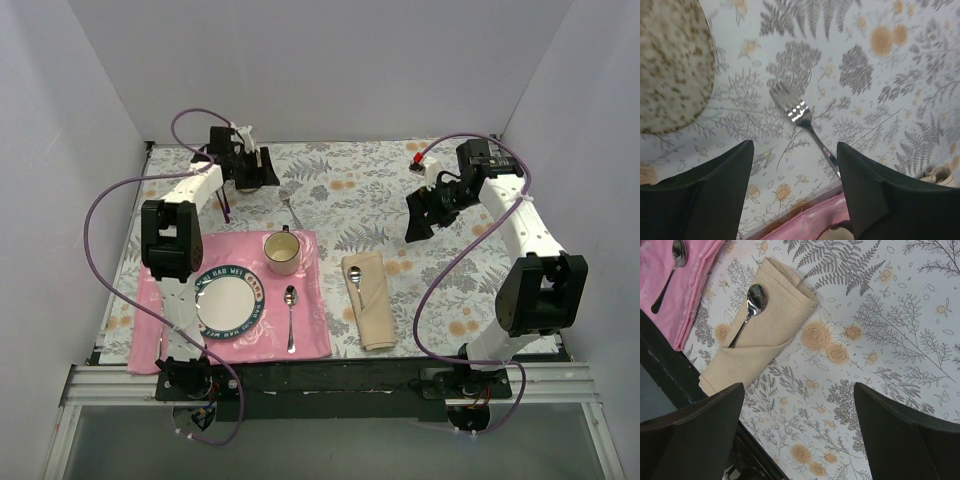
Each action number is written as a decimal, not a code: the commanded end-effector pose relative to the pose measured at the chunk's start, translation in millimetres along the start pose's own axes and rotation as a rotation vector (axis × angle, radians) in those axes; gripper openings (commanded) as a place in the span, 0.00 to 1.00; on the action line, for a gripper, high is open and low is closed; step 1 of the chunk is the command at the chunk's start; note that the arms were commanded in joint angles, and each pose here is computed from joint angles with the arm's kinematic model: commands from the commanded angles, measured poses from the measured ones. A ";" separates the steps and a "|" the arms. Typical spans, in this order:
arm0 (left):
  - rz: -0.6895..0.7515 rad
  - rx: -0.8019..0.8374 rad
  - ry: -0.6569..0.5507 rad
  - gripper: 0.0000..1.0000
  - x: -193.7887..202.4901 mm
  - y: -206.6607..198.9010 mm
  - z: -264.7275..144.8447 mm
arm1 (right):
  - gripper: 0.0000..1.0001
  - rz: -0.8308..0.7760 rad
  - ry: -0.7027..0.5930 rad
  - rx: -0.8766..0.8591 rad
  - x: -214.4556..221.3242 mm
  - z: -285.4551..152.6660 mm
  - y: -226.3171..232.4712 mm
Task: Fold the napkin into a case and place the utensils inside
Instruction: Pick up the fork from the center of the board, then pass from the left arm to the right
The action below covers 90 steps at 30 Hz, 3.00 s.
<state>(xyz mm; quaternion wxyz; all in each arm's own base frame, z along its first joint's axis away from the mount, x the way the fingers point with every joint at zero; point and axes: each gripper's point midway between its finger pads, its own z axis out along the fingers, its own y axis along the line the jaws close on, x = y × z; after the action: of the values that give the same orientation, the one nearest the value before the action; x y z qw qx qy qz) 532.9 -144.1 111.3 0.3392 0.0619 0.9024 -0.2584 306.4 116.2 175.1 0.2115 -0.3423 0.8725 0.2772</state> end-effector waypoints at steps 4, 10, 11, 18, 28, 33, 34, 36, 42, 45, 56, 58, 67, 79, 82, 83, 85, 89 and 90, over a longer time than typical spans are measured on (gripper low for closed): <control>-0.212 -0.103 -0.054 0.58 9.4 -17.7 8.1 | 0.99 -0.001 -0.041 0.038 -19.6 -4.6 -11.6; -0.306 -0.079 -0.055 0.55 30.5 -21.5 26.8 | 0.99 0.011 -0.032 0.041 -20.9 -3.8 -14.6; -0.313 -0.069 -0.065 0.55 30.6 -21.0 29.3 | 0.99 0.012 -0.030 0.043 -21.2 -4.2 -15.0; -0.411 -0.006 -0.056 0.53 49.9 -15.8 36.1 | 0.99 0.008 -0.012 0.053 -21.3 -7.0 -17.0; -0.557 0.078 -0.023 0.43 69.2 -7.8 64.4 | 0.99 0.007 0.016 0.061 -19.1 -10.7 -17.9; -0.587 0.078 -0.023 0.37 71.9 -1.6 76.2 | 0.99 0.007 0.021 0.068 -22.4 -14.3 -18.8; -0.595 0.077 -0.016 0.32 75.4 0.3 80.1 | 0.99 0.009 0.026 0.067 -22.0 -13.7 -19.5; -0.608 0.095 -0.015 0.24 74.9 -0.9 82.5 | 0.99 0.005 0.026 0.071 -23.6 -16.2 -20.0; -0.539 0.221 -0.116 0.00 22.1 -28.6 67.0 | 0.99 -0.033 -0.010 0.083 -36.6 -18.4 -23.7; -0.471 0.355 -0.229 0.00 -36.6 -63.3 36.3 | 0.99 -0.050 -0.088 0.088 -55.8 -22.4 -22.5; -0.229 0.460 -0.357 0.00 -111.9 -202.4 -39.3 | 0.99 -0.175 -0.475 0.352 -165.5 -64.3 -32.6; -0.190 0.451 -0.367 0.00 -105.7 -226.4 -54.5 | 0.99 -0.235 -0.529 0.432 -178.1 -78.4 -20.1; -0.121 0.347 -0.424 0.00 -70.9 -311.8 -77.9 | 0.99 -0.370 -0.528 0.425 -174.2 -49.5 57.9; -0.297 0.300 -0.469 0.00 -80.3 -327.6 -90.7 | 0.85 -0.331 -0.521 0.555 -151.9 -29.3 39.7; -0.311 0.311 -0.463 0.00 -80.7 -330.0 -91.8 | 0.81 -0.332 -0.511 0.557 -147.8 -21.4 35.5; -0.315 0.312 -0.458 0.00 -79.5 -330.7 -90.9 | 0.78 -0.335 -0.510 0.565 -147.8 -19.1 32.6; -0.329 0.308 -0.449 0.00 -78.0 -329.2 -90.0 | 0.74 -0.338 -0.504 0.581 -148.4 -15.9 27.1; -0.349 0.293 -0.434 0.00 -76.2 -327.1 -86.6 | 0.65 -0.347 -0.485 0.605 -153.7 -8.3 19.7; -0.363 0.289 -0.430 0.00 -75.6 -326.5 -85.7 | 0.63 -0.343 -0.475 0.613 -154.8 -6.0 16.0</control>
<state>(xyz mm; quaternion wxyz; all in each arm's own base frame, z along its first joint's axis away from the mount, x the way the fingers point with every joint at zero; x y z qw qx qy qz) 453.7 -385.1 306.3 0.4401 -0.0885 0.7848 -0.4273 379.6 192.5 253.9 0.5088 -0.3434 0.7876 0.0544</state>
